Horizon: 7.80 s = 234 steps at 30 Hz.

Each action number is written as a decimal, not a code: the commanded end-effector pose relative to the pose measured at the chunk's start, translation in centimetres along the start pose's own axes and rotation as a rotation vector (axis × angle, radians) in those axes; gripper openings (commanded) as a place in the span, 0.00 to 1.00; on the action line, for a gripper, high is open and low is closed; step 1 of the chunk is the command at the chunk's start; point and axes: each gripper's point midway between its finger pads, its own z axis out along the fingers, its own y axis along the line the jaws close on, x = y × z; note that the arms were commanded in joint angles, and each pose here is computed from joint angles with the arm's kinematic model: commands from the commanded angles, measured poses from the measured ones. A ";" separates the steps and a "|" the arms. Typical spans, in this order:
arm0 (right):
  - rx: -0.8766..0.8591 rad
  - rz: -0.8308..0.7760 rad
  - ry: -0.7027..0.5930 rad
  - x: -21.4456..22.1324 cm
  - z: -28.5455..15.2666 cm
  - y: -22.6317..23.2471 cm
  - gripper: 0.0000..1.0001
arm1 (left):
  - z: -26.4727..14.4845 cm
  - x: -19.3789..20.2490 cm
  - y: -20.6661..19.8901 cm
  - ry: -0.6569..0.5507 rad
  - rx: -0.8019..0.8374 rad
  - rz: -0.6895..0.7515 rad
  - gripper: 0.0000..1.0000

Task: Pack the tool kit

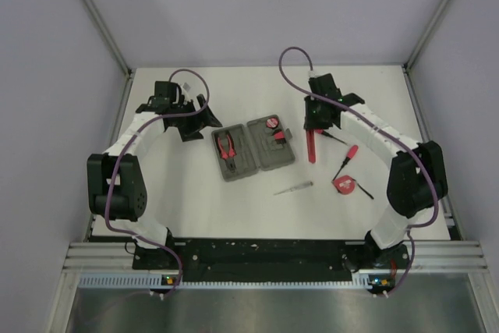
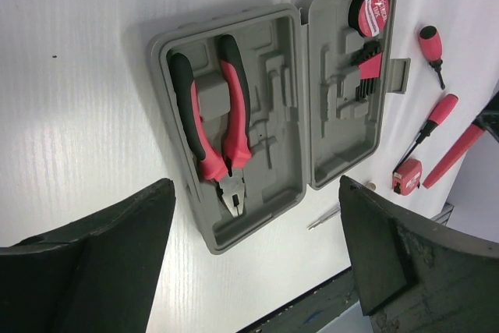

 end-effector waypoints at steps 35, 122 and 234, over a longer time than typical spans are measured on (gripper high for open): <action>-0.260 -0.236 -0.041 -1.1 8.5 19.2 0.05 | -1.2 -0.7 -1.0 -0.012 0.023 0.025 0.85; -0.209 -0.255 0.216 10.6 11.6 14.5 0.00 | 17.1 4.4 -5.2 0.158 0.026 0.138 0.19; 0.152 0.688 0.416 17.1 0.2 2.4 0.43 | -3.2 -4.3 -9.0 -0.392 -0.043 0.292 0.59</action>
